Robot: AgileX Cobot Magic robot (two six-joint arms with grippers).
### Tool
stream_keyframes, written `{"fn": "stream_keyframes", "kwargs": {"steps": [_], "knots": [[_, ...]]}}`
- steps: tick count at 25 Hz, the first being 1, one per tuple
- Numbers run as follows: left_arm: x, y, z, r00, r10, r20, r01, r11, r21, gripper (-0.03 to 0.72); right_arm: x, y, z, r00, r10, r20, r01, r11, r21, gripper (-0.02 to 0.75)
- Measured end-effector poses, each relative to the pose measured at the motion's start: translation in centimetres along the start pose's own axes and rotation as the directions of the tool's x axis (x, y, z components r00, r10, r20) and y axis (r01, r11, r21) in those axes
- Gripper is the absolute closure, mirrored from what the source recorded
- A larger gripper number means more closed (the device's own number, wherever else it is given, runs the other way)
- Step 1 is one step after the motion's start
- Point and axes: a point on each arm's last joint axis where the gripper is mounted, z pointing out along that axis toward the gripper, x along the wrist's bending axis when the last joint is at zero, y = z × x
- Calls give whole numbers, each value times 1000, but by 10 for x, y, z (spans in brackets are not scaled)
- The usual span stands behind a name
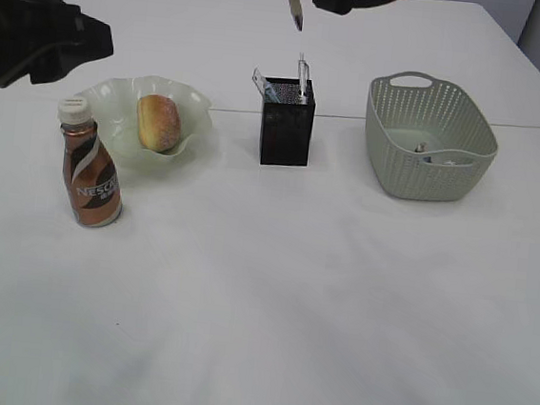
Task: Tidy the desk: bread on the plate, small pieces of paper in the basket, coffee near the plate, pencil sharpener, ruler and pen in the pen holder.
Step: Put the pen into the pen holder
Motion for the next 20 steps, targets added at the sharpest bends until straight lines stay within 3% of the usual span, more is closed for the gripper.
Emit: {"fn": "stream_keyframes", "kwargs": {"steps": [5, 11, 20], "knots": [[0, 0, 0, 1000, 0, 0, 0, 1000, 0, 309, -28, -16, -3, 999, 38, 19, -34, 982, -183, 650], [0, 0, 0, 1000, 0, -2, 0, 1000, 0, 309, -73, -50, 8, 990, 136, 48, -116, 948, -296, 650], [0, 0, 0, 1000, 0, -4, 0, 1000, -1, 309, -65, -84, 52, 974, 218, -60, -224, 888, -402, 650]]}}
